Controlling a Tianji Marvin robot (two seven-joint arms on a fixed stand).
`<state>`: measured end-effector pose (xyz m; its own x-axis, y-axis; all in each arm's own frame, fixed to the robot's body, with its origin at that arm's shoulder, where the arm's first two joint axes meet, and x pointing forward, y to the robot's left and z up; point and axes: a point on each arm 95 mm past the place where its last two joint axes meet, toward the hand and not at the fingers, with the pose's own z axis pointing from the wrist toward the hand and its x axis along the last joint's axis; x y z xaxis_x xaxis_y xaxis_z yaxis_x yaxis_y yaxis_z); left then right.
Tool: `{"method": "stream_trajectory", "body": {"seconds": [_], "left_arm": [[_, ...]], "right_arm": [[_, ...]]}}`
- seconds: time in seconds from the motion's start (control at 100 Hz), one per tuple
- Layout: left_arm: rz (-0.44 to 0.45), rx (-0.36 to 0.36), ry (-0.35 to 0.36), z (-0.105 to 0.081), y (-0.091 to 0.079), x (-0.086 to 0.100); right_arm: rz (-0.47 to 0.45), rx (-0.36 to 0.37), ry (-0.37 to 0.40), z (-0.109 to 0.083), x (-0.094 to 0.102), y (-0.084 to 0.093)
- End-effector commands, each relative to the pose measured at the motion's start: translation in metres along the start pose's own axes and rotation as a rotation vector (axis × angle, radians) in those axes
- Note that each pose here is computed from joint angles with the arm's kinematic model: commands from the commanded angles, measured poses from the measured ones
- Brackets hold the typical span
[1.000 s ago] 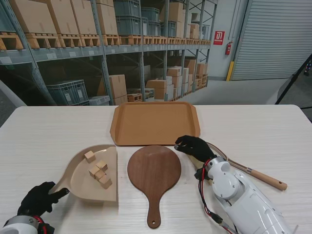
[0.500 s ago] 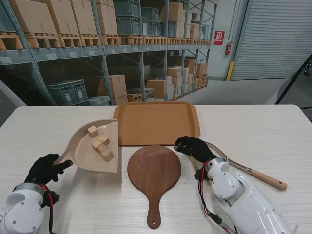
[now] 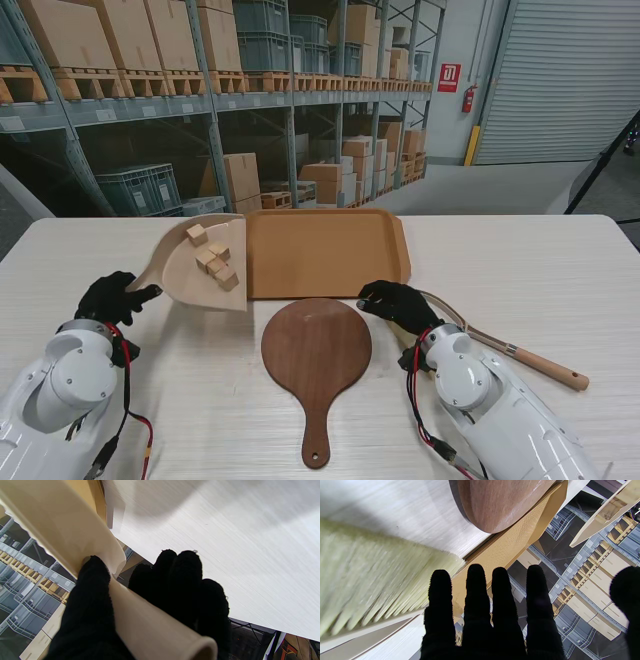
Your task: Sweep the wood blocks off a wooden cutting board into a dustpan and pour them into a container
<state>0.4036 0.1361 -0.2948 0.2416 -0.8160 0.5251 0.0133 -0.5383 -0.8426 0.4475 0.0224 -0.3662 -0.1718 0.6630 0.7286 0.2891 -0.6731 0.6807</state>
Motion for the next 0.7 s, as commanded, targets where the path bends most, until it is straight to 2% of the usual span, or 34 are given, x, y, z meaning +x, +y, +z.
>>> {"method": "stream_trajectory", "body": {"seconds": [0.0, 0.33, 0.69], "left_arm": [[-0.012, 0.005, 0.019, 0.01, -0.008, 0.013], [0.041, -0.07, 0.028, 0.06, 0.004, 0.022], [0.095, -0.143, 0.032, 0.098, 0.015, 0.028]], "right_arm": [[0.006, 0.022, 0.001, -0.003, 0.0, -0.006], [0.016, 0.026, -0.007, -0.003, 0.001, -0.009], [0.023, 0.022, -0.014, -0.003, 0.002, -0.01]]}}
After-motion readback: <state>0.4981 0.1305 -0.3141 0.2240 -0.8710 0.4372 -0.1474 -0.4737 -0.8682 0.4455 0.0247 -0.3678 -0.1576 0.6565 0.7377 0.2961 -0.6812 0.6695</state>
